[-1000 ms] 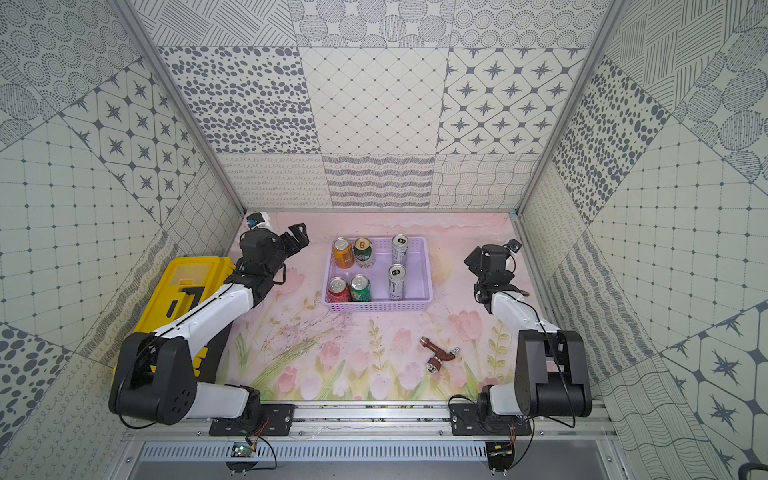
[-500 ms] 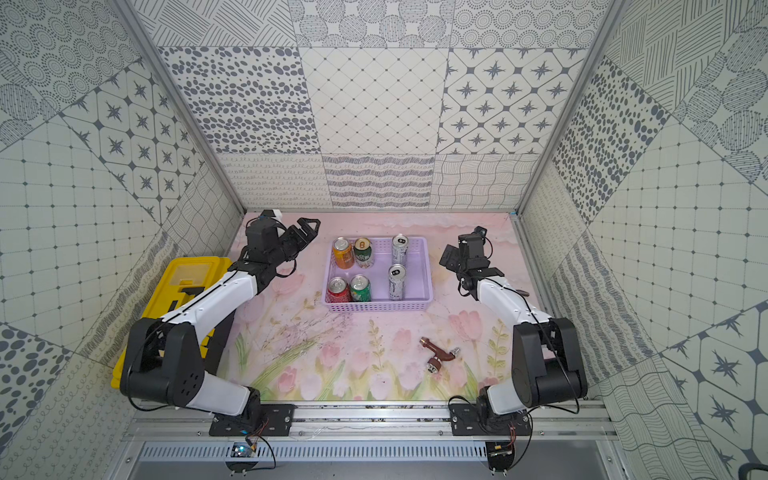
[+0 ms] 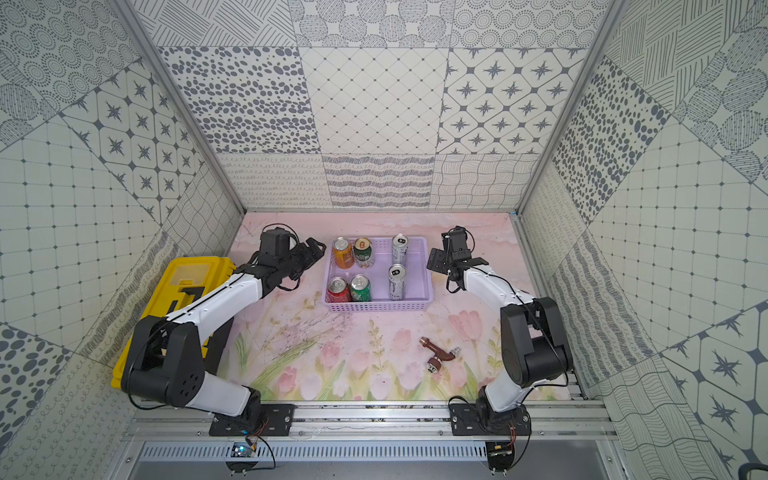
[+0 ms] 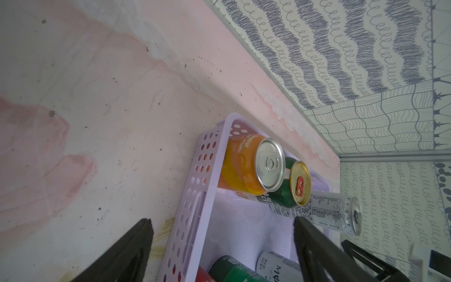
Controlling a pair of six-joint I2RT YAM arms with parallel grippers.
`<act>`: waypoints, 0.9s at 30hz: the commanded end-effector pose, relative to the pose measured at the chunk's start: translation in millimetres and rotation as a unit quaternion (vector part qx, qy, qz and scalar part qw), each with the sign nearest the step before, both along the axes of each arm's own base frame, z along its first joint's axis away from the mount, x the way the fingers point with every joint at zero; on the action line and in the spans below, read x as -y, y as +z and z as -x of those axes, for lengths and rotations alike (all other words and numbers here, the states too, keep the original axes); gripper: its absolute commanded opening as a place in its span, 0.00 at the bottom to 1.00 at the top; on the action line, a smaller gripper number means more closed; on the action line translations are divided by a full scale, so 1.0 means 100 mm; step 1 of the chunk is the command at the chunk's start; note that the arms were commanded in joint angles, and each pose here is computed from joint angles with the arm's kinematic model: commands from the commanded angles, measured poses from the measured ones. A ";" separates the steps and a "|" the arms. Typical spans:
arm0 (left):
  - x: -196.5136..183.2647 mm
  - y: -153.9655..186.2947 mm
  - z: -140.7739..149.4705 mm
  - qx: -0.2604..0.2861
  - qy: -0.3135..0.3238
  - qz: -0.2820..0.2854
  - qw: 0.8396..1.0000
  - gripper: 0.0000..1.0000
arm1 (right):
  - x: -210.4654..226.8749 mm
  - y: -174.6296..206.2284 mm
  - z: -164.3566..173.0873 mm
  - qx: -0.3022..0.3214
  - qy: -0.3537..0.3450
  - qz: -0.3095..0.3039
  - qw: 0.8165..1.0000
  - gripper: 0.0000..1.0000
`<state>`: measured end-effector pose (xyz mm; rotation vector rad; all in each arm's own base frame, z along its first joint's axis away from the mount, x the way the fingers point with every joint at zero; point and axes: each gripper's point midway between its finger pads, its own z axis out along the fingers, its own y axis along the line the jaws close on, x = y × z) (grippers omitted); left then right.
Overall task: Take out the drinks from the basket
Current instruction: Move the basket to the center of the board.
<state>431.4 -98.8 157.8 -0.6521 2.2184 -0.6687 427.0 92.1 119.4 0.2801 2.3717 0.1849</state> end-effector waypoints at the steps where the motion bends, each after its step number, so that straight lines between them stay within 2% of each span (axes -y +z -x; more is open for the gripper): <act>1: -0.04 -0.26 0.06 -0.036 -0.006 -0.033 0.999 0.87 | -0.16 0.04 -0.05 0.010 0.031 -0.020 0.999 0.81; 8: 0.09 -0.43 -0.02 -0.045 -0.037 -0.026 0.998 0.66 | -0.27 0.00 -0.08 0.006 0.047 -0.014 0.999 0.78; 27: 0.23 -0.71 -0.05 -0.080 -0.064 -0.067 0.992 0.54 | -0.36 -0.25 -0.10 -0.030 0.055 0.015 0.998 0.71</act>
